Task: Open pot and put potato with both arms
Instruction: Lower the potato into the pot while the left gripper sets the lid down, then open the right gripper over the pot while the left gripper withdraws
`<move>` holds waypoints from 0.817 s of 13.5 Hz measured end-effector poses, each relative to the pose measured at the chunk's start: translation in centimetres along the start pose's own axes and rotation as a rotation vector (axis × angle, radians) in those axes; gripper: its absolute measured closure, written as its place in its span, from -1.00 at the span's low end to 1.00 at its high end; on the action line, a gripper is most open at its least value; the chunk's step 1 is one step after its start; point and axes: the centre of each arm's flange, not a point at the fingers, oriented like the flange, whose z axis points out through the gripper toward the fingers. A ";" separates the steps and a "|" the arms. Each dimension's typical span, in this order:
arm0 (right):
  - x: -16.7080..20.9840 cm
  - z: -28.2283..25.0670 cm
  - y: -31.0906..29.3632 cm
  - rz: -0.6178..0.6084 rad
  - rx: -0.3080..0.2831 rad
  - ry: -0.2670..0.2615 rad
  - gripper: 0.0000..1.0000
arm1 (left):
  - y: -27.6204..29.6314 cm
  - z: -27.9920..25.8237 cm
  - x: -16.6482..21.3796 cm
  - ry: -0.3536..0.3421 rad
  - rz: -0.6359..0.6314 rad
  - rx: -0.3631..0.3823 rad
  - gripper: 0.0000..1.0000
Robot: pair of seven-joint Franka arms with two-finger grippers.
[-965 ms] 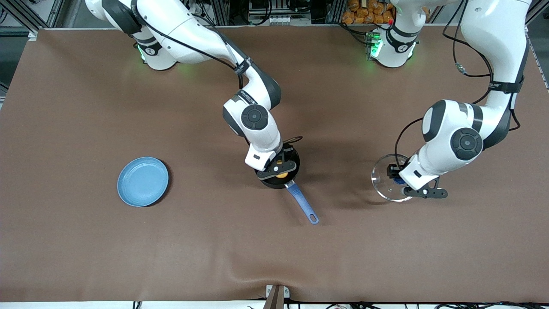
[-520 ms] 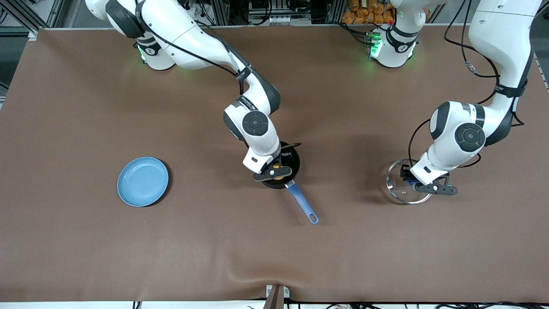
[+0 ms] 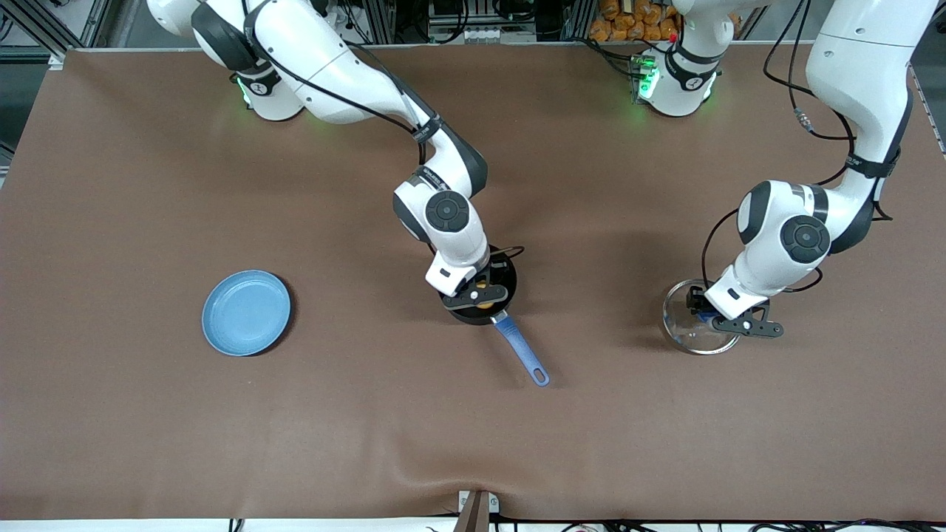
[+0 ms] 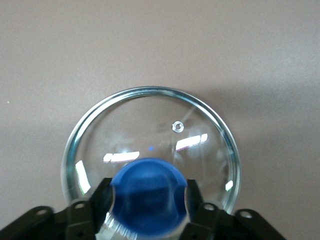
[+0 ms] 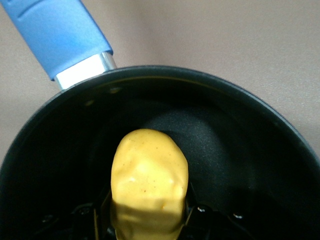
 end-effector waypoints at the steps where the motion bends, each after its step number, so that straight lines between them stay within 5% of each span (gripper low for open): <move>1: 0.0 0.0 0.0 0.000 0.000 0.000 -0.18 | 0.0 -0.3 0.3 0.008 0.000 0.001 -0.69; 3: 0.0 0.0 0.0 0.000 0.000 0.000 -0.18 | 0.0 -1.2 0.8 0.028 -0.006 0.003 -1.00; 5: 0.0 0.1 0.0 0.002 -0.001 0.000 -0.28 | 0.1 -2.4 1.5 0.054 -0.011 0.005 -1.00; 9: 0.3 0.5 0.3 0.006 0.001 0.013 -1.00 | 1.6 -7.3 2.7 0.082 -0.035 -0.010 -1.00; 11: 1.0 -0.3 0.3 0.008 0.008 0.031 -1.00 | 2.1 -11.5 3.7 0.026 -0.070 -0.028 -1.00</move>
